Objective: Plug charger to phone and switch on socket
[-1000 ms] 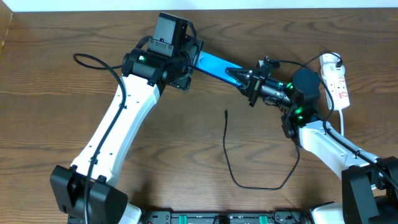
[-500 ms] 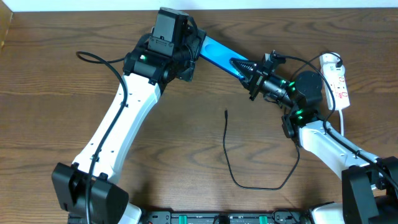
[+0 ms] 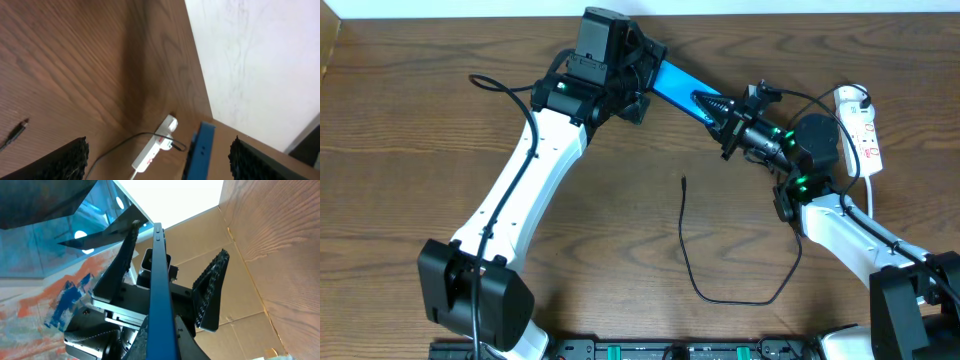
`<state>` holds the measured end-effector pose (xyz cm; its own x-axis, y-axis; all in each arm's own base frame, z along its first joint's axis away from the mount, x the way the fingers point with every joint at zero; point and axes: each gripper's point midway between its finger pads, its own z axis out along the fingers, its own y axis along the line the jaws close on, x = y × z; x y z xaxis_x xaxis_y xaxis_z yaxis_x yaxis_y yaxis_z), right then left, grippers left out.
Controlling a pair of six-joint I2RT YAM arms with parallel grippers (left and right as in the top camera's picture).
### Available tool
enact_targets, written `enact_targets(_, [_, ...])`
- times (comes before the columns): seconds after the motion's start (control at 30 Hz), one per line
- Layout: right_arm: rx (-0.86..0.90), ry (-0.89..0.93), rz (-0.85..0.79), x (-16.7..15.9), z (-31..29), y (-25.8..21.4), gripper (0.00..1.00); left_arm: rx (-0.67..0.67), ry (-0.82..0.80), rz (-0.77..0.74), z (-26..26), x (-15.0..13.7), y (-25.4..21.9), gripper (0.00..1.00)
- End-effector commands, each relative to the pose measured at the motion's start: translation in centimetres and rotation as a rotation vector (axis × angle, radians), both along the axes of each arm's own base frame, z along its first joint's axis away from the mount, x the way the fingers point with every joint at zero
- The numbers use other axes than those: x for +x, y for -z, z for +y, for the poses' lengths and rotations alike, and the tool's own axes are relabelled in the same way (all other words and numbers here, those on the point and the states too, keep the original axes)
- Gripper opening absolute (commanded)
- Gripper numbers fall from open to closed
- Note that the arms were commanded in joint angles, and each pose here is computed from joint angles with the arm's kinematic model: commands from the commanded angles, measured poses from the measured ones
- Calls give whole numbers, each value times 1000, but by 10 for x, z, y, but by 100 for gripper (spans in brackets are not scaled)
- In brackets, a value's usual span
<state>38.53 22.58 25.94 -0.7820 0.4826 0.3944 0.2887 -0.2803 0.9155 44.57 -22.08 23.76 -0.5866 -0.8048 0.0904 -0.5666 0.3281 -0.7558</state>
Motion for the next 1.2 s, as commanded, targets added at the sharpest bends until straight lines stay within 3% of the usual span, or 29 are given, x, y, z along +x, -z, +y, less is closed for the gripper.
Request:
enact_targets(0.0, [15,14,-28,3,-2,-12,1,-1,28,-19,-3,2,-1,89])
enact_targets(0.07, [15,15,-30,3,-2,-12,1,-4,27,-25,-4,4,-1,86])
enact_targets(0.2, [15,13,-29,3,-2,-12,1,-7,28,-36,-5,6,-3,45])
enact_targets(0.23, [15,13,-30,3,-2,-12,1,-8,27,-36,-5,7,-3,44])
enact_targets(0.3, [16,18,-32,3,-2,-13,1,-9,28,-39,-5,7,-3,47])
enact_targets(0.37, [19,31,-37,5,-4,-14,1,-8,28,-40,-5,7,-3,65])
enact_targets(0.4, [21,39,-40,6,-5,-15,1,-9,28,-41,-5,7,-4,80])
enact_targets(0.47, [24,53,-42,8,-6,-16,1,-4,40,-63,-6,9,-6,90])
enact_targets(0.9, [28,94,-41,14,-13,-16,1,30,169,-205,-17,14,-22,92])
enact_targets(1.17, [30,116,-45,18,-20,-17,1,29,148,-188,-15,15,-16,89])
